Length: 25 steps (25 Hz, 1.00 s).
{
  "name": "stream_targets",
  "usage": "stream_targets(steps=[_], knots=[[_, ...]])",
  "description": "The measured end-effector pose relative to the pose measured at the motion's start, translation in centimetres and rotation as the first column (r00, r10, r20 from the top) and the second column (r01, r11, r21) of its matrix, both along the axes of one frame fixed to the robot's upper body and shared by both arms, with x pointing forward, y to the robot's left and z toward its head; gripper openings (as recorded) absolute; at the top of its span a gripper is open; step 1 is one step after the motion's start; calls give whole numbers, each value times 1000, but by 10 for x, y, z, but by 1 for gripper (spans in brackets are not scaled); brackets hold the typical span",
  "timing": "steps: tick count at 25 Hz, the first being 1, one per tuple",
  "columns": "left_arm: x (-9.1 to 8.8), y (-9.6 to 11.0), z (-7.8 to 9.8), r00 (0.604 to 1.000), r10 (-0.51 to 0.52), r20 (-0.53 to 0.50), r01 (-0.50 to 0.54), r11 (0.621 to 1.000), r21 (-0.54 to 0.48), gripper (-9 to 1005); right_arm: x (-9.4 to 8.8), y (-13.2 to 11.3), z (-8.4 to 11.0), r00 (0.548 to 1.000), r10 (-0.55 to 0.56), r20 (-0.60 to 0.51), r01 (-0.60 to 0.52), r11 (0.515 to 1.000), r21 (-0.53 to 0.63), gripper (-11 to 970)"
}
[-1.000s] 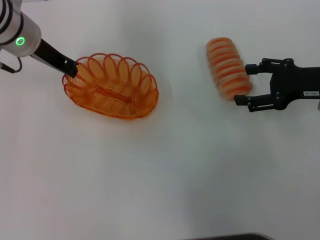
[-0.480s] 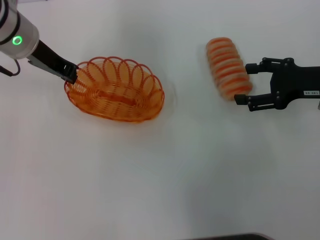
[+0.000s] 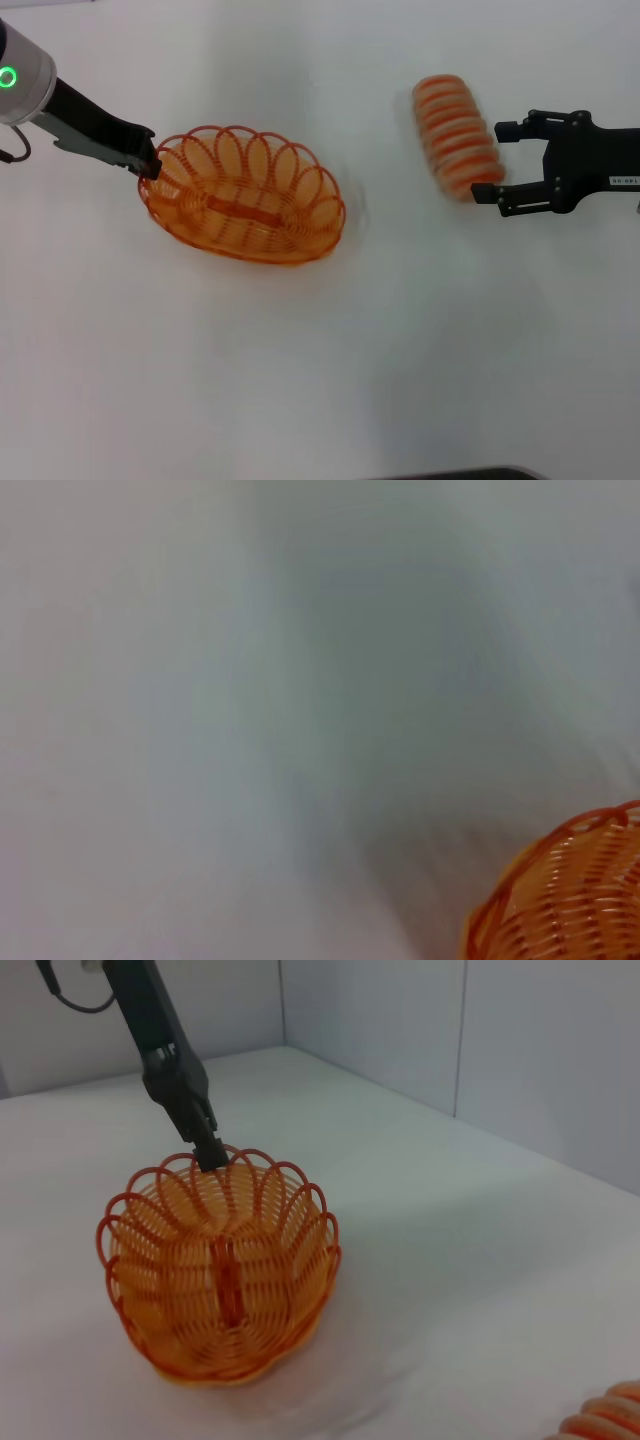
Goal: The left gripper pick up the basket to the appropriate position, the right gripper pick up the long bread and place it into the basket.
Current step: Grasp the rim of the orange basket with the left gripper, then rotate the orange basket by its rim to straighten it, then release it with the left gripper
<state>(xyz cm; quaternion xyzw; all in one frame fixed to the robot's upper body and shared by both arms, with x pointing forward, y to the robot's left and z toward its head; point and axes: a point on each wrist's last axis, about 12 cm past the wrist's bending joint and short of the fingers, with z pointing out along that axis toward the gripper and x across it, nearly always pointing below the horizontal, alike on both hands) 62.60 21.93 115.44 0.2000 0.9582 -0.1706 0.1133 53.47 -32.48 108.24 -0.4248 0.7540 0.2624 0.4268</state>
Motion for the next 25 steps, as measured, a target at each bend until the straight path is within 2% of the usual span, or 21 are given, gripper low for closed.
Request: stream_targets(steps=[10,18,25], knots=[[-13,12,-12,995,94,-47,-101,979,-178,53,1,0,0,1000,-6,3,6,1000,-4,928],[-22,23,-26,984,171,-49,-177,955,-236,51,0,-1,-1,1000,-7,2,8,1000,-4,928],[-27,20,-34,980,193,-47,-198,945,-261,49,1,-1,0,1000,-7,6,7,1000,-7,928]])
